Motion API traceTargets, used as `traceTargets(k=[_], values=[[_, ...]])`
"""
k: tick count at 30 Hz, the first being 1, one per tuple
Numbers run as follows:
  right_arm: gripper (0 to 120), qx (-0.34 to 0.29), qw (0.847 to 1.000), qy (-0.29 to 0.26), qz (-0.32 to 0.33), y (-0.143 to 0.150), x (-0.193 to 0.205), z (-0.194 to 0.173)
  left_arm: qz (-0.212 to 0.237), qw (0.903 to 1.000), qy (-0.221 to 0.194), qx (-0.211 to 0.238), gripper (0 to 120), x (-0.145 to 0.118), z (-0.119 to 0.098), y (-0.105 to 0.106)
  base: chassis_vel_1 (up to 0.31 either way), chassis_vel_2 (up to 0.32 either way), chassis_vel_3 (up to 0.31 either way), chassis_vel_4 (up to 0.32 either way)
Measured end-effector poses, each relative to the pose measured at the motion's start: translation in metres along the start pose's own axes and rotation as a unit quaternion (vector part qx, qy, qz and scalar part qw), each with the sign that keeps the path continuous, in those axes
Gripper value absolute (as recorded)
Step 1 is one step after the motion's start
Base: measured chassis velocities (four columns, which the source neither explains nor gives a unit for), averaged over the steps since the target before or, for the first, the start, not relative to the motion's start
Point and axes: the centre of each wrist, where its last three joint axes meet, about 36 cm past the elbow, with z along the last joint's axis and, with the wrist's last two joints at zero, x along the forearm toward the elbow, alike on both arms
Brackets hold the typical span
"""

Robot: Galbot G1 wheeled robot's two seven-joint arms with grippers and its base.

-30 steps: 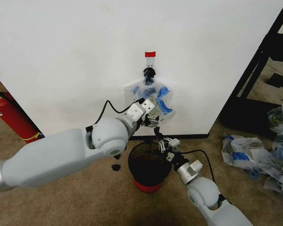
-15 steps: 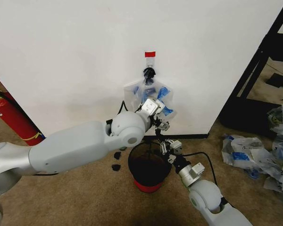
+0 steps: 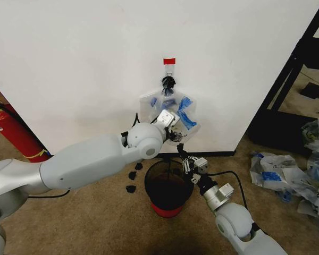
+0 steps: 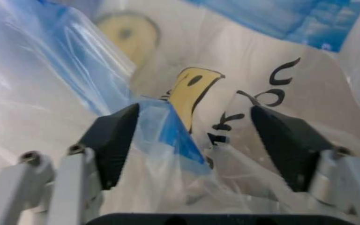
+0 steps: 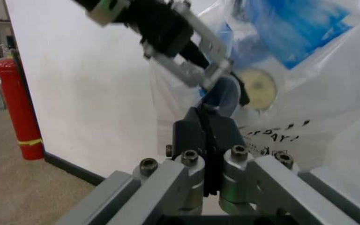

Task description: Pick up the garbage bag from the wall and place it over the trash bin.

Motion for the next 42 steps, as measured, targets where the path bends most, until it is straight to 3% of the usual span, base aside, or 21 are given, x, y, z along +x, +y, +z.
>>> traceTargets(k=[2, 8, 17, 31, 37, 42], values=[[0, 0.0, 1.0, 0.0, 0.001, 0.0, 0.0, 0.0, -0.001, 1.0, -0.003, -0.006, 62, 0.0, 0.0, -0.002, 0.0, 0.0, 0.0, 0.0], [0, -0.003, 1.0, 0.002, 0.001, 0.0, 0.001, 0.001, 0.002, 0.9992, -0.023, -0.034, 64, 0.006, -0.005, -0.008, 0.0, 0.0, 0.0, 0.0], [0, -0.009, 1.0, -0.002, 0.001, 0.003, 0.001, -0.002, -0.026, 0.999, 0.001, -0.036, 63, -0.024, -0.004, 0.003, 0.0, 0.0, 0.0, 0.0], [0, -0.015, 1.0, -0.008, 0.0, 0.002, -0.005, -0.005, -0.033, 0.9984, 0.017, -0.043, 61, -0.023, 0.009, 0.013, 0.0, 0.0, 0.0, 0.0], [0, -0.017, 1.0, -0.007, 0.0, 0.002, -0.005, -0.005, -0.049, 0.9977, 0.022, -0.041, 55, -0.025, 0.011, 0.021, 0.0, 0.0, 0.0, 0.0], [0, -0.017, 1.0, -0.01, 0.0, 0.001, -0.008, -0.007, -0.047, 0.9977, 0.024, -0.042, 40, -0.017, 0.014, 0.024, 0.0, 0.0, 0.0, 0.0]])
